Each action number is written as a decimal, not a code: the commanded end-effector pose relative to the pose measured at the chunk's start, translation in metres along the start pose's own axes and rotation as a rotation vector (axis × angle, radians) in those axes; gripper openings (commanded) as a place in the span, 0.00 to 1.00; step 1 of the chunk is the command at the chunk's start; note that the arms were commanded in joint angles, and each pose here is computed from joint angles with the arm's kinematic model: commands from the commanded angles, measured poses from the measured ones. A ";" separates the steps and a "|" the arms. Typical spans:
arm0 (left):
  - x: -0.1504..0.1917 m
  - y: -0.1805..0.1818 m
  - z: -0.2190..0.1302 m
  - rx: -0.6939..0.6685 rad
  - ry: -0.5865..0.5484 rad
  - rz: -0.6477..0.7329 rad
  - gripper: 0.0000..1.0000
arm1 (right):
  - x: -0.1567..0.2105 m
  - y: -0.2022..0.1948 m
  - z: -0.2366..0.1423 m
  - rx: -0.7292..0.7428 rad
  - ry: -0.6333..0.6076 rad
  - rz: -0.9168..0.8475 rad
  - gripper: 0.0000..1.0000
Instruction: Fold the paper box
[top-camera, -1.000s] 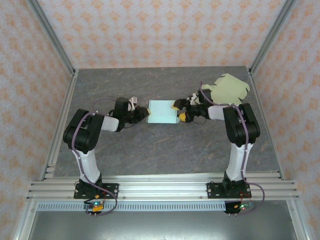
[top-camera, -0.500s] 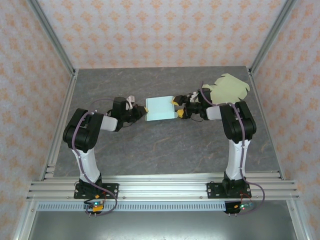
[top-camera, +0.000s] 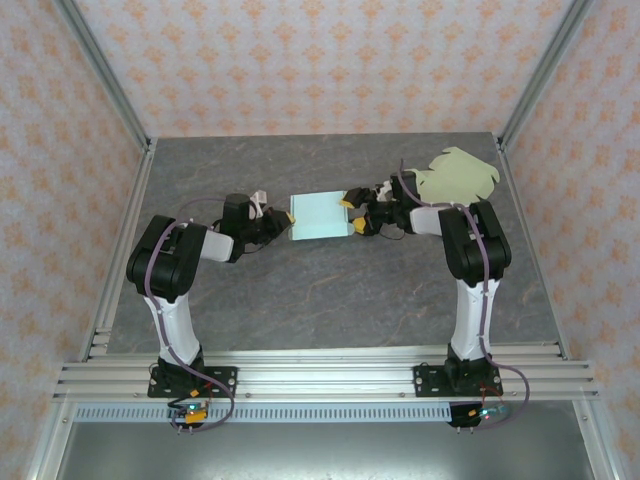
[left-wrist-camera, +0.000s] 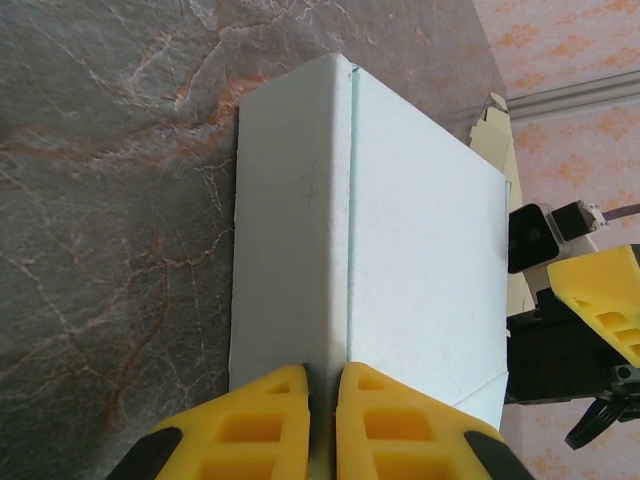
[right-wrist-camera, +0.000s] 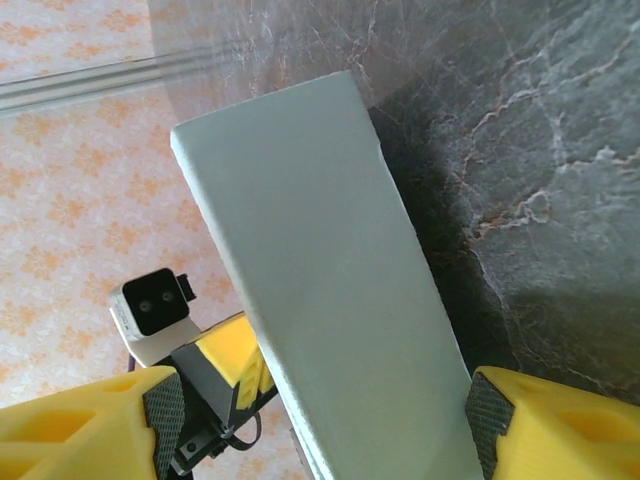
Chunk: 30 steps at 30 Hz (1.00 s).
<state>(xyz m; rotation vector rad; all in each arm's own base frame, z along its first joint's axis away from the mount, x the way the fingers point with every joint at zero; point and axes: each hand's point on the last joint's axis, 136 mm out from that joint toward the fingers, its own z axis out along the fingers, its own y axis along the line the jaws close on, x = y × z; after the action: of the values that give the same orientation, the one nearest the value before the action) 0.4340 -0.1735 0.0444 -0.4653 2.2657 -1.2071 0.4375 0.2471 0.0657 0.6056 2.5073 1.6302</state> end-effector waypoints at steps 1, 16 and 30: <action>0.054 0.083 -0.003 -0.254 0.140 -0.154 0.10 | 0.018 -0.006 0.007 0.054 0.049 0.015 0.77; 0.048 0.083 -0.009 -0.261 0.135 -0.144 0.10 | 0.005 -0.002 0.001 0.121 -0.036 0.046 0.86; -0.007 -0.001 -0.033 -0.106 -0.031 0.013 0.57 | -0.003 0.044 0.017 -0.043 -0.016 0.065 0.50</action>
<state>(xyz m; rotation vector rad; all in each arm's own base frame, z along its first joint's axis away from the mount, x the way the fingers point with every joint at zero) 0.4298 -0.1571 0.0471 -0.4920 2.3240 -1.1244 0.4492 0.2733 0.0841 0.6346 2.5211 1.6194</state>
